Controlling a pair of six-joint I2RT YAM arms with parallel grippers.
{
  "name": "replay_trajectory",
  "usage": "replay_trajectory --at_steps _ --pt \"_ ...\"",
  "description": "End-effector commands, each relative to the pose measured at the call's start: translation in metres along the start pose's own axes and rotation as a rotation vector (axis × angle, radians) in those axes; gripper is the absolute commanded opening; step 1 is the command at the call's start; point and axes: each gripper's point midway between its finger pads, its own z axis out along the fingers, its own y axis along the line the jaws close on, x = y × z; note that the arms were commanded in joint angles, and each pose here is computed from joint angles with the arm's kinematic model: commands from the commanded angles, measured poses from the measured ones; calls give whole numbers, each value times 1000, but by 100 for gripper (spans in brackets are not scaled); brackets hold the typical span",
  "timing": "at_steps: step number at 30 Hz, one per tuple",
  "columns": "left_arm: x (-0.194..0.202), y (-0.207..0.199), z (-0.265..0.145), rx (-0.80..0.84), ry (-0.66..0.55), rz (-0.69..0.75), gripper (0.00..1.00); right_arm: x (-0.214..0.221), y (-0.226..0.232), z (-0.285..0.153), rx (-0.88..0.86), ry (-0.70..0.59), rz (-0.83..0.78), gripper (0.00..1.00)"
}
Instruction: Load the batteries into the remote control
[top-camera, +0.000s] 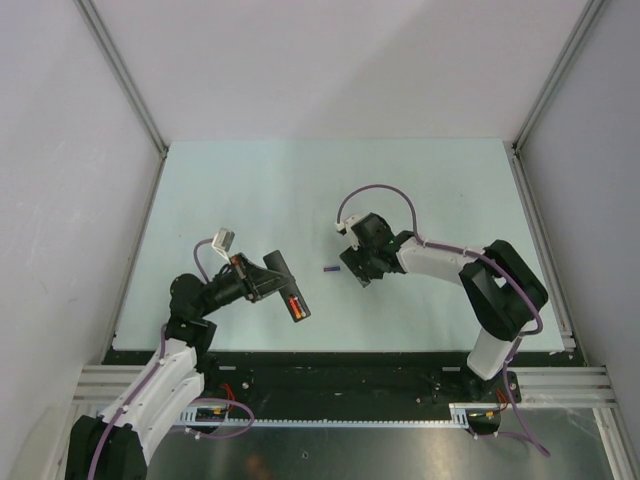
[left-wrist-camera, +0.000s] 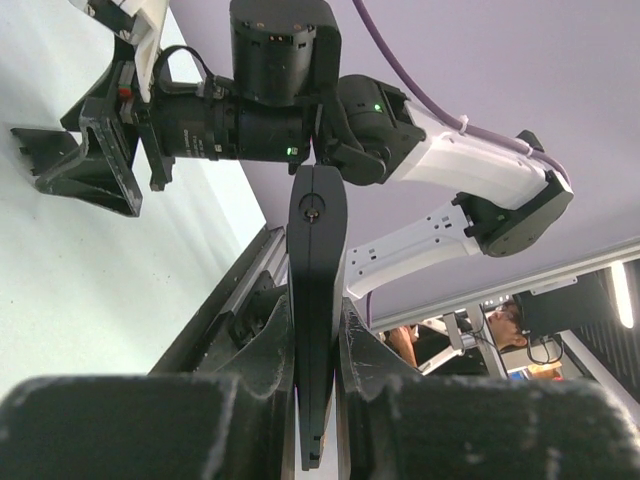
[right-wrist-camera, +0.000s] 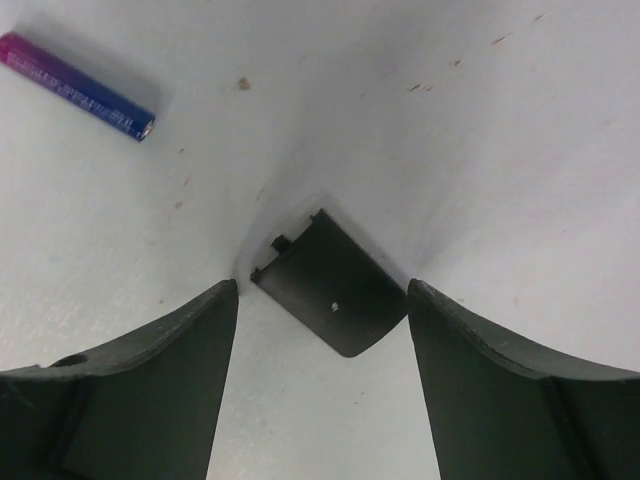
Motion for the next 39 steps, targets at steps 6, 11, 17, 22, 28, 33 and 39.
replay_trajectory --at_steps 6,11,17,22,28,33,39 --pt "0 -9 -1 35 10 63 0 -9 -7 17 -25 -11 27 68" --pt "2 -8 -2 36 13 62 0 5 1 19 -39 44 108 59" --pt "1 -7 -2 32 8 61 0 19 15 16 -45 45 292 48" --pt "-1 -3 -1 21 -5 51 0 15 20 15 2 43 532 50" --pt "-5 1 1 4 -23 45 0 -6 18 4 47 -43 633 62" --pt "-9 2 4 -4 -28 52 0 -2 23 -9 22 -27 518 69" --pt "-12 7 6 -20 -32 47 0 31 26 -10 69 87 305 68"
